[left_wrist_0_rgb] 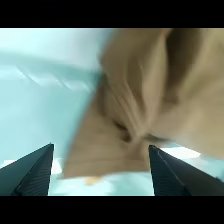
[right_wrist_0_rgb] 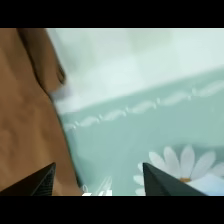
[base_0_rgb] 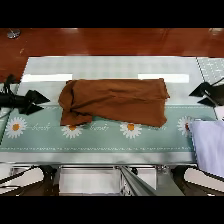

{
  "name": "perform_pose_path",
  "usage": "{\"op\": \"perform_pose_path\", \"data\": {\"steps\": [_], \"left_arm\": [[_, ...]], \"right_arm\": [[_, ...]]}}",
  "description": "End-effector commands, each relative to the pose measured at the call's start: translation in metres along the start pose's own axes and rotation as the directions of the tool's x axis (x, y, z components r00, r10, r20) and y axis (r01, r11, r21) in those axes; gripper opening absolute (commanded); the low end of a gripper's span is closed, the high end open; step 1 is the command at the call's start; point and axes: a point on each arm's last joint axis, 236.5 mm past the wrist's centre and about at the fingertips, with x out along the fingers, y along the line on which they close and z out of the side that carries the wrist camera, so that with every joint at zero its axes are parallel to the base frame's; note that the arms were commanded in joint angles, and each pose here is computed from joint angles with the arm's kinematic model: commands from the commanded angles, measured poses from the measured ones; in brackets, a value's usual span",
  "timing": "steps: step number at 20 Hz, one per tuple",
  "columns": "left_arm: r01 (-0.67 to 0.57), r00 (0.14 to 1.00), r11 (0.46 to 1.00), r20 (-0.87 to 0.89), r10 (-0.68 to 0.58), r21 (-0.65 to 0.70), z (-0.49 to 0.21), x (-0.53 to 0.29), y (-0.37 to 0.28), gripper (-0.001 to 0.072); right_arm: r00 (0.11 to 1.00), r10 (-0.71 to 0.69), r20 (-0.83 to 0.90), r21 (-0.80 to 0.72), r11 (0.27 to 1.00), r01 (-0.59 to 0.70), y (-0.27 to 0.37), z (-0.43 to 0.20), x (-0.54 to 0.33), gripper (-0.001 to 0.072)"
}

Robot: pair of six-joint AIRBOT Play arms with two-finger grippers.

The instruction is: Fold the shirts.

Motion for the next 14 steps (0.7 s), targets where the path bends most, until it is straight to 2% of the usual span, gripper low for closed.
{"op": "perform_pose_path", "data": {"steps": [1, 3, 6, 9, 10, 11, 14], "left_arm": [[0.321, 0.945, 0.943, 0.106, -0.311, -0.092, -0.022, 0.027, -0.030, 0.0702], [0.344, 0.933, 0.934, 0.149, -0.329, -0.093, -0.023, 0.045, -0.036, 0.0702], [0.260, 0.959, 0.964, 0.133, -0.252, -0.047, -0.027, 0.073, -0.044, 0.0701], [0.229, 0.961, 0.973, 0.157, -0.227, 0.004, -0.019, 0.088, -0.061, 0.0687], [0.225, 0.961, 0.974, 0.155, -0.227, 0.032, -0.018, 0.091, -0.069, 0.0423], [0.226, 0.960, 0.972, 0.153, -0.234, 0.063, -0.016, 0.091, -0.076, 0.0031], [0.237, 0.954, 0.966, 0.161, -0.251, 0.100, -0.007, 0.086, -0.089, 0.0021]], "right_arm": [[0.993, 0.109, 0.035, 0.109, 0.988, -0.113, -0.005, -0.040, 0.028, 0.0617], [0.986, 0.166, 0.009, 0.111, 0.980, -0.166, 0.003, -0.054, 0.037, 0.0617], [0.984, 0.177, -0.018, 0.100, 0.979, -0.175, 0.008, -0.063, 0.042, 0.0617], [0.983, 0.177, -0.041, 0.091, 0.981, -0.172, 0.009, -0.068, 0.043, 0.0617], [0.984, 0.172, -0.053, 0.087, 0.982, -0.167, 0.008, -0.071, 0.043, 0.0617], [0.985, 0.157, -0.069, 0.080, 0.985, -0.151, 0.004, -0.075, 0.044, 0.0617], [0.981, 0.153, -0.122, 0.124, 0.983, -0.138, -0.002, -0.097, 0.056, 0.0617]]}}
